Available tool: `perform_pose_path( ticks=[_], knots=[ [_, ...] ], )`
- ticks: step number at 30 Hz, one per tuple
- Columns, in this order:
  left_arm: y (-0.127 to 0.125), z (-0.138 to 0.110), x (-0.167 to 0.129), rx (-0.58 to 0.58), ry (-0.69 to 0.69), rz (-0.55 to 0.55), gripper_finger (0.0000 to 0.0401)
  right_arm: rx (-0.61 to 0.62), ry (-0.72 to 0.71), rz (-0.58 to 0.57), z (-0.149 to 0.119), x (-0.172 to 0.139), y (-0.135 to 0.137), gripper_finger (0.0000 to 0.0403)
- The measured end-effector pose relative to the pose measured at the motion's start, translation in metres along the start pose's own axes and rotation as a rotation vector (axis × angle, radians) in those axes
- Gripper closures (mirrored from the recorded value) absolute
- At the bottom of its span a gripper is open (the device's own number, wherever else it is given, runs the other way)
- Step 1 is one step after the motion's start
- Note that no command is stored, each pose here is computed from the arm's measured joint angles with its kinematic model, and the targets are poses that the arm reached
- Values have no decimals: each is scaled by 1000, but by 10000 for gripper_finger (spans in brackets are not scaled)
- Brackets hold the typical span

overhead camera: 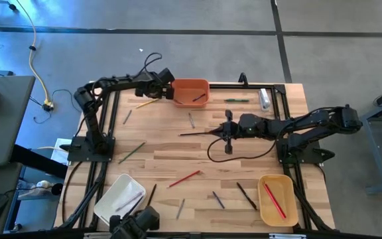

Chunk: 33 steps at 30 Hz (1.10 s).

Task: Sort crayons/erasers/pens/pencils in bins
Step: Put the yellow pencil into the yellow bin

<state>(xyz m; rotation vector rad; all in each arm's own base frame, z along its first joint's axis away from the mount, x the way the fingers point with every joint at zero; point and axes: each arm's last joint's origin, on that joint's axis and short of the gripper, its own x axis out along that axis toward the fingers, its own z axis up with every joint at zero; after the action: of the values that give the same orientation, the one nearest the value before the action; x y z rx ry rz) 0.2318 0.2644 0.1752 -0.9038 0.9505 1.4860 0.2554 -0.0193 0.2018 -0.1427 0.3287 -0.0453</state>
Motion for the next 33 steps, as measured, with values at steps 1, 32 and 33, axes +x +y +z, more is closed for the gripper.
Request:
perform_pose_path(
  ticks=[1, 32, 33],
  knots=[
    [0, -1, 1, 1, 6, 1, 400, -1, 0, 1, 0, 0, 0, 403],
    [-29, -35, -5, -290, -68, -45, 400, 467, -385, -275, 73, -29, -54, 403],
    [-28, -34, -5, -316, -90, -25, 400, 442, -363, -273, 78, -33, -54, 403]
  ],
)
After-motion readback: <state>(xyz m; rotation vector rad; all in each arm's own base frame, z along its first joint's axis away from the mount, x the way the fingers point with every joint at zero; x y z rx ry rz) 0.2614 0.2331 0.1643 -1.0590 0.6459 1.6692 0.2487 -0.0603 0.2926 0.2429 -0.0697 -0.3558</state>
